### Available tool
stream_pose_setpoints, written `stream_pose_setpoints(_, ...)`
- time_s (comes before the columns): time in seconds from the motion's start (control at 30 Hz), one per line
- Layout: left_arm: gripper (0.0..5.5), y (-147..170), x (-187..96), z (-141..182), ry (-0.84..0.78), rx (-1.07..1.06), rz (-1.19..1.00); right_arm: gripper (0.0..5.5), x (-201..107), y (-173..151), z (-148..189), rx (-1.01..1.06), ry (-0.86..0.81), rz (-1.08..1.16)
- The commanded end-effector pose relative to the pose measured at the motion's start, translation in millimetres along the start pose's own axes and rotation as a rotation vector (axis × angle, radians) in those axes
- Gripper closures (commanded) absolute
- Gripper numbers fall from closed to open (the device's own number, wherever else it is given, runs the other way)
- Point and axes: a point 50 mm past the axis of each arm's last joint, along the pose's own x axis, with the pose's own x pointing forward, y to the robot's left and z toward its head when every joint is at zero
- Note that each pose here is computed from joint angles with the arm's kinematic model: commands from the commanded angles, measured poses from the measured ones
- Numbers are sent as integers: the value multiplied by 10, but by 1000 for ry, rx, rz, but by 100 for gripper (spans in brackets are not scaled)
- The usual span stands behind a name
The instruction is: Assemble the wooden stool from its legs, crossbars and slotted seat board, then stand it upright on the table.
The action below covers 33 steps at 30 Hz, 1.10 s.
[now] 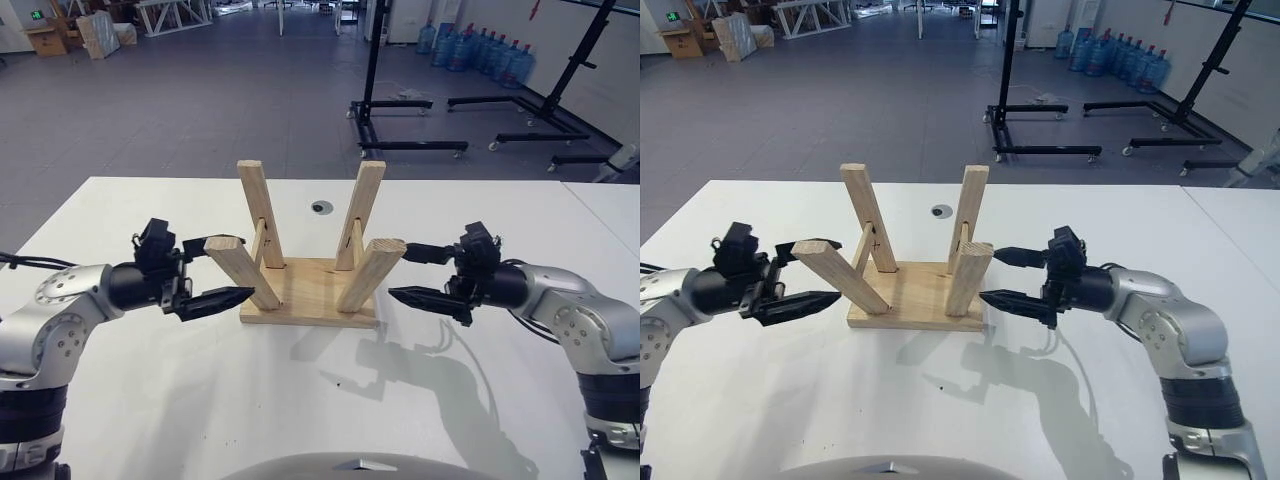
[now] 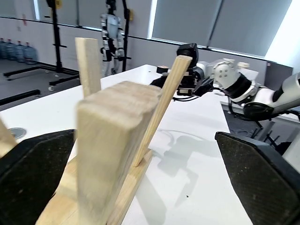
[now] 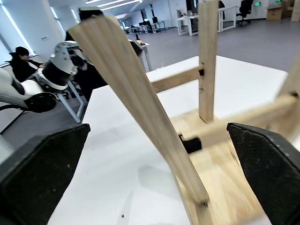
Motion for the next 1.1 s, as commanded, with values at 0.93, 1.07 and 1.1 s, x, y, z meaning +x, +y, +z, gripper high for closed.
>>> stream_pose_setpoints(0.93, 288, 108, 62, -91, 18, -29, -2, 311, 356, -3, -9, -75, -28, 60)
stream_pose_setpoints(1.07, 347, 101, 75, -63, 0, -69, -15, 378, 349, -26, 25, -48, -45, 47)
stream_pose_setpoints(1.1, 359, 95, 81, -68, 6, -85, -21, 384, 346, -36, 43, -33, -55, 40)
